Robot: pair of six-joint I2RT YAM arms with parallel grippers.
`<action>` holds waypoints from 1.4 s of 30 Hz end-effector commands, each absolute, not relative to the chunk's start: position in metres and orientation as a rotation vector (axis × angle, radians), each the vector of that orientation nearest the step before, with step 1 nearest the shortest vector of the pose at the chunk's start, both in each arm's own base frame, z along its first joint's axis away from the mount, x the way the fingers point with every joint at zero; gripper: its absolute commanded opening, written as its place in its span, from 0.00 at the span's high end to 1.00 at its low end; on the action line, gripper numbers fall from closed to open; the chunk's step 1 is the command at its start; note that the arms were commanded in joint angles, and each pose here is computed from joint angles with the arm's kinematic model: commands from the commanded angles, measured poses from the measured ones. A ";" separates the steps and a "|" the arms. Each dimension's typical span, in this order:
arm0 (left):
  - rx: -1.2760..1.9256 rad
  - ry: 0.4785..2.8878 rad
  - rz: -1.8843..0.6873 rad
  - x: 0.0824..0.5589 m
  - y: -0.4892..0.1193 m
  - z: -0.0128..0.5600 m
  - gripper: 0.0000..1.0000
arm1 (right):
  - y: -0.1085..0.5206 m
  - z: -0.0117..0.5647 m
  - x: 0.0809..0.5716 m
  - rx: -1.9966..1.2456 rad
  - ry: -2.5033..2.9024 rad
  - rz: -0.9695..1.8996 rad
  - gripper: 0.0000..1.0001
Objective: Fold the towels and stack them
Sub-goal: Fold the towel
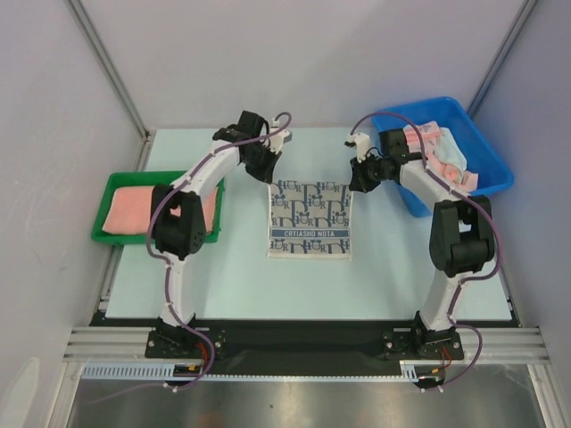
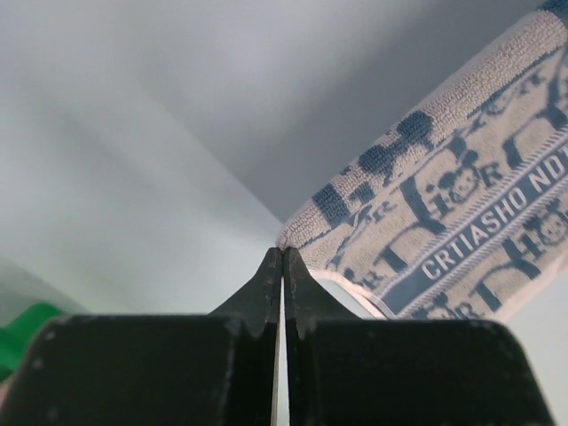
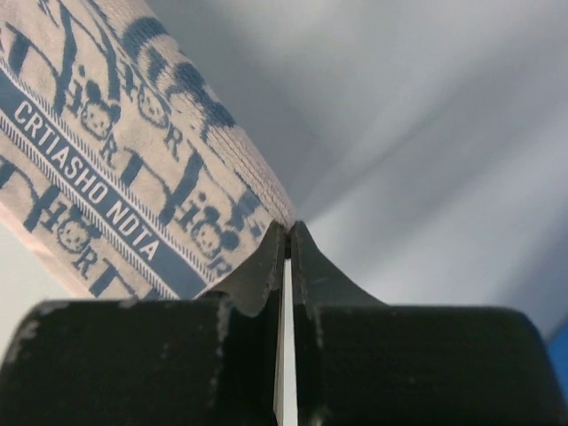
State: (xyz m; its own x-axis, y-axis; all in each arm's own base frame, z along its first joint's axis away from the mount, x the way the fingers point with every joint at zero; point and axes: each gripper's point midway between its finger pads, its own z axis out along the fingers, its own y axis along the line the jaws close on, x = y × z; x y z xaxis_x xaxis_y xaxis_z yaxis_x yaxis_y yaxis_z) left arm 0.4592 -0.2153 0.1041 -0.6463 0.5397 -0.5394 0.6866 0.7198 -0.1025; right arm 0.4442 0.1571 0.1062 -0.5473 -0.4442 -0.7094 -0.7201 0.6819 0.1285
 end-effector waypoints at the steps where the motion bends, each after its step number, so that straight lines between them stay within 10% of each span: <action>1: 0.903 2.349 -0.395 0.449 -0.216 0.147 1.00 | 0.159 0.122 0.444 -0.835 2.142 0.512 1.00; 42: 0.917 2.610 -0.497 0.271 -0.216 0.064 1.00 | 0.178 0.080 0.291 -0.385 2.248 0.509 0.95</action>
